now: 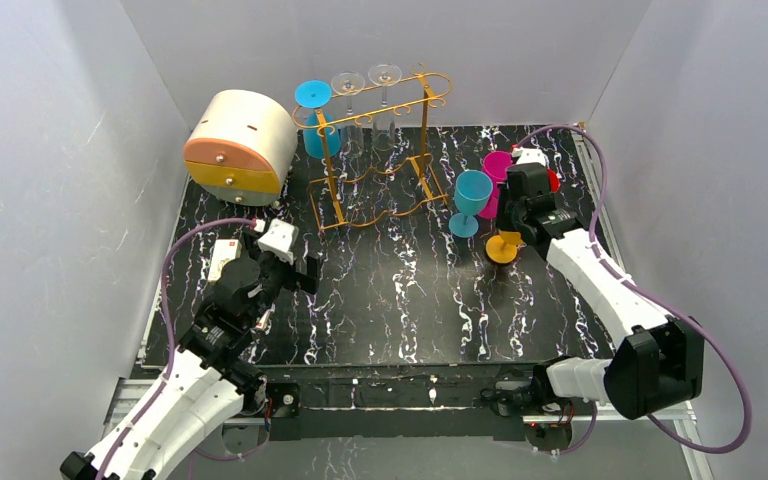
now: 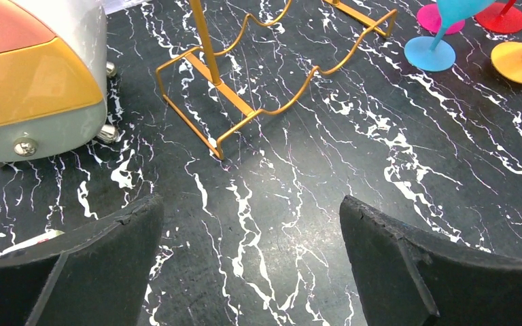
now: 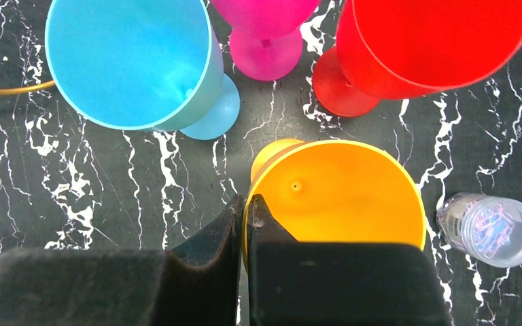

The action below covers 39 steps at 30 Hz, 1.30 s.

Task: Take the wine glass off the wine glass rack
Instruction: Place the wine glass at the center of the board.

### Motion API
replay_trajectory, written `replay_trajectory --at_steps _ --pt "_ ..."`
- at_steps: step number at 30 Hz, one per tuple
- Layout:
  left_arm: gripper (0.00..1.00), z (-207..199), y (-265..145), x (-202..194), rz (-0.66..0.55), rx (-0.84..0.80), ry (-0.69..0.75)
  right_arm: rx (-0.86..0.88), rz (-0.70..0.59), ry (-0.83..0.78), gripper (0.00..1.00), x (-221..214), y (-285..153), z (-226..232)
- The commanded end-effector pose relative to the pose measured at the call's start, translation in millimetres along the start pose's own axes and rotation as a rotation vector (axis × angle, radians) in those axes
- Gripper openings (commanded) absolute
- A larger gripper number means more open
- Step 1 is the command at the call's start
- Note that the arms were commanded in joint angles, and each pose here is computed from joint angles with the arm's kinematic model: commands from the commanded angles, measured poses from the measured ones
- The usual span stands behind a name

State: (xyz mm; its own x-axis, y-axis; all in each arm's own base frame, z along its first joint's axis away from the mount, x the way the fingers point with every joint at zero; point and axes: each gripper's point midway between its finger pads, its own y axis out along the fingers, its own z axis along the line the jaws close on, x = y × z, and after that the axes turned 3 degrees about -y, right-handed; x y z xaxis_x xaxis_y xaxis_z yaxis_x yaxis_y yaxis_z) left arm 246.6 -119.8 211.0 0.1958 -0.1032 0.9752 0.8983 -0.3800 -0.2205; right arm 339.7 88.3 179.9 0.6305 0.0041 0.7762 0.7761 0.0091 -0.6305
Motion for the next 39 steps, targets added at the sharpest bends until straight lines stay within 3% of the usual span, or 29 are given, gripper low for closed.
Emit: replay_trajectory --at_steps 1,11,14,18,25,28,35,39 --pt "0.98 7 -9 21 -0.059 0.028 -0.001 0.045 -0.103 0.006 0.01 34 4 7" --pt "0.98 6 -10 23 -0.066 0.020 0.012 0.036 -0.051 -0.011 0.02 31 26 9" --pt "0.98 7 -10 23 -0.067 0.024 0.011 0.013 -0.022 -0.020 0.18 29 29 7" --pt "0.98 7 -11 23 -0.069 0.025 0.013 0.009 -0.011 -0.020 0.27 31 26 6" --pt "0.98 7 -11 22 -0.062 0.026 0.020 0.038 -0.053 -0.015 0.34 47 12 9" --pt "0.98 8 -11 23 -0.065 0.035 0.003 0.072 -0.071 -0.007 0.42 57 1 14" --pt "0.98 -2 -7 26 -0.056 -0.008 -0.039 0.225 -0.163 0.061 0.47 90 -42 36" --pt "0.98 -25 4 19 0.011 -0.119 -0.074 0.472 -0.239 0.143 0.51 105 -80 72"
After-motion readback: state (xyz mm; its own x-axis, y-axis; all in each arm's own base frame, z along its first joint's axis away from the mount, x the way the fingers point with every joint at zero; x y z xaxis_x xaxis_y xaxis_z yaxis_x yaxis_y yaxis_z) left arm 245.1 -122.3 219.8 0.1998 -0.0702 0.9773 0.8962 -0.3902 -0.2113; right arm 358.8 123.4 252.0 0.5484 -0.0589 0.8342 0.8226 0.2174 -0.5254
